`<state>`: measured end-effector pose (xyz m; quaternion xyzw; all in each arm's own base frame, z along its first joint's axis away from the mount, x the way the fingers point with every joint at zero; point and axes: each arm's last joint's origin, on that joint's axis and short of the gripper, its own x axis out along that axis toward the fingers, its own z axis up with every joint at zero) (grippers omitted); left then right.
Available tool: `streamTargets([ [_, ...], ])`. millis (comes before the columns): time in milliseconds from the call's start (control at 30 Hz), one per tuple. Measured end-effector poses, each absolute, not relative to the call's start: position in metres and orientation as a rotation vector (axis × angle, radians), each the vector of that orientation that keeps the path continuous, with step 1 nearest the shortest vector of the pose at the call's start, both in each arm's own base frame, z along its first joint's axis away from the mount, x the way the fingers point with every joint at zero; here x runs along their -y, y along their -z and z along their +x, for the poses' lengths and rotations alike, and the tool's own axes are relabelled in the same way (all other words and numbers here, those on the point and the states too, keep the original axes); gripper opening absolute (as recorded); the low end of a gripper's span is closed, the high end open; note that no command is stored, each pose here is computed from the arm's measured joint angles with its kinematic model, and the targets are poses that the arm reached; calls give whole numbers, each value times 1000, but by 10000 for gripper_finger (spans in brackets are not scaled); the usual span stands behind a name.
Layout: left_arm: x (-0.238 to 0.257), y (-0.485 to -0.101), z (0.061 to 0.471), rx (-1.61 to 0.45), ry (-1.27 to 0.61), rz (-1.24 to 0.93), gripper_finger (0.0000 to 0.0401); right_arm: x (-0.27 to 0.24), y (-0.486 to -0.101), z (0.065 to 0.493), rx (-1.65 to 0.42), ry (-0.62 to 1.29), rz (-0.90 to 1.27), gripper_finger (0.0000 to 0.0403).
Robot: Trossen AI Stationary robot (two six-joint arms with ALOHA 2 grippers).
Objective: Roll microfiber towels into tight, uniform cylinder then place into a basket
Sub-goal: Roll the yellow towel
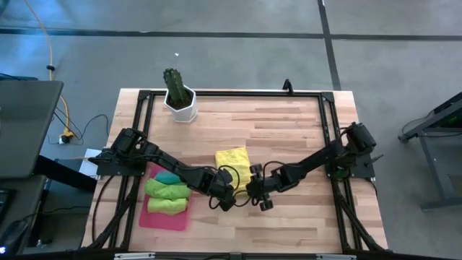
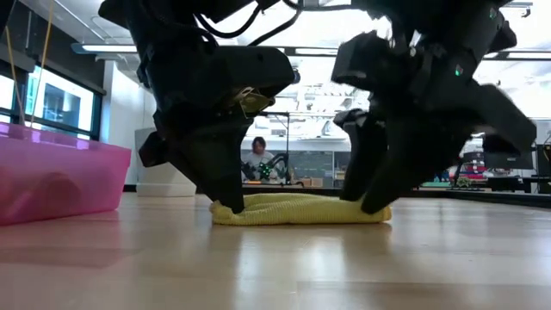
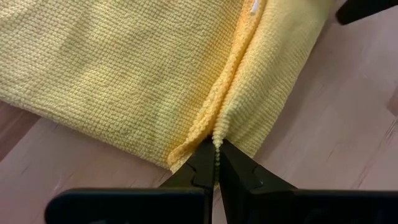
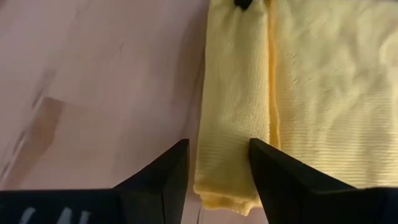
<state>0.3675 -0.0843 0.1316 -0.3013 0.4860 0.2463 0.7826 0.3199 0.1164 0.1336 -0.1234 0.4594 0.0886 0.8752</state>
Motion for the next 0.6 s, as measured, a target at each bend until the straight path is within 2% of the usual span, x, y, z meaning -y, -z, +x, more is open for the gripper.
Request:
streamTargets([
  [367, 83, -132, 368, -1052, -516, -634, 4, -116, -118, 322, -1012, -133, -207, 161],
  [467, 83, -132, 369, -1064, -455, -551, 14, -116, -117, 321, -1023, -110, -178, 155],
  [600, 84, -132, 369, -1115, -291, -370, 37, -115, -116, 320, -1041, -91, -153, 128],
])
